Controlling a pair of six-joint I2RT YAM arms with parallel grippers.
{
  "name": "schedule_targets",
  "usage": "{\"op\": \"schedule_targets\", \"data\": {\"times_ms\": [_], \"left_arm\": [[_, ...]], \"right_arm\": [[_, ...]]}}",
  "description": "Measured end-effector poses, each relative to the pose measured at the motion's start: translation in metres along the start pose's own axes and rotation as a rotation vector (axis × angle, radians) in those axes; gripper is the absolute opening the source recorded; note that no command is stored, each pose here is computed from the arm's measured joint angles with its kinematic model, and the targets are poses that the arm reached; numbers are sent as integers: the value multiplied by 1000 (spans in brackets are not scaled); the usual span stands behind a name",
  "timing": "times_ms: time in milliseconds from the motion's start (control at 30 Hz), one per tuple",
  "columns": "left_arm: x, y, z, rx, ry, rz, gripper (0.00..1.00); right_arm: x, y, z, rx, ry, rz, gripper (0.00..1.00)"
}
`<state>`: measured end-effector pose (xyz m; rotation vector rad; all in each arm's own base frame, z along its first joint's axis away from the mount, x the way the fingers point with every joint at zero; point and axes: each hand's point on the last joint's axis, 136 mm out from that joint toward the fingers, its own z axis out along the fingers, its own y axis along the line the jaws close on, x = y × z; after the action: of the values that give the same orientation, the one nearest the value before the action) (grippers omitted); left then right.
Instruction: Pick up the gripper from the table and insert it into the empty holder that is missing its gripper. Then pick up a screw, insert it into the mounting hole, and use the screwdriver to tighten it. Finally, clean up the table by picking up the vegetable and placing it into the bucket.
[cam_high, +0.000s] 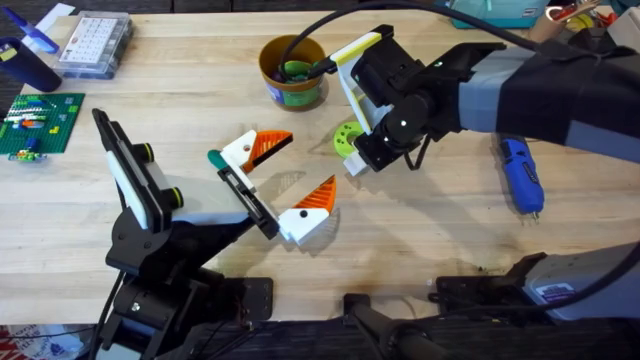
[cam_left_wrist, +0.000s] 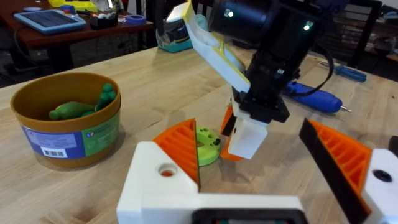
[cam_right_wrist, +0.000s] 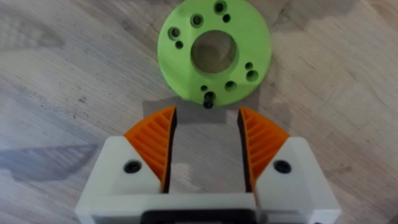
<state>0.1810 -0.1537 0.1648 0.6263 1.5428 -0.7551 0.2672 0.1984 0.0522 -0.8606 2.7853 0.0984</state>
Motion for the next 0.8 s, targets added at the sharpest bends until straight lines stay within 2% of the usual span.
{"op": "schedule_targets", "data": {"times_ms": [233,600,800], "left_arm": [[0,0,0,0,0,0,990],[0,0,0,0,0,0,990],[0,0,0,-1,0,0,990]], "right_arm": [[2,3,-2,-18,9,40,556],[-14,7,-36,-52,-108,124,556],[-18,7,-24,-51,-99,127,556]]}}
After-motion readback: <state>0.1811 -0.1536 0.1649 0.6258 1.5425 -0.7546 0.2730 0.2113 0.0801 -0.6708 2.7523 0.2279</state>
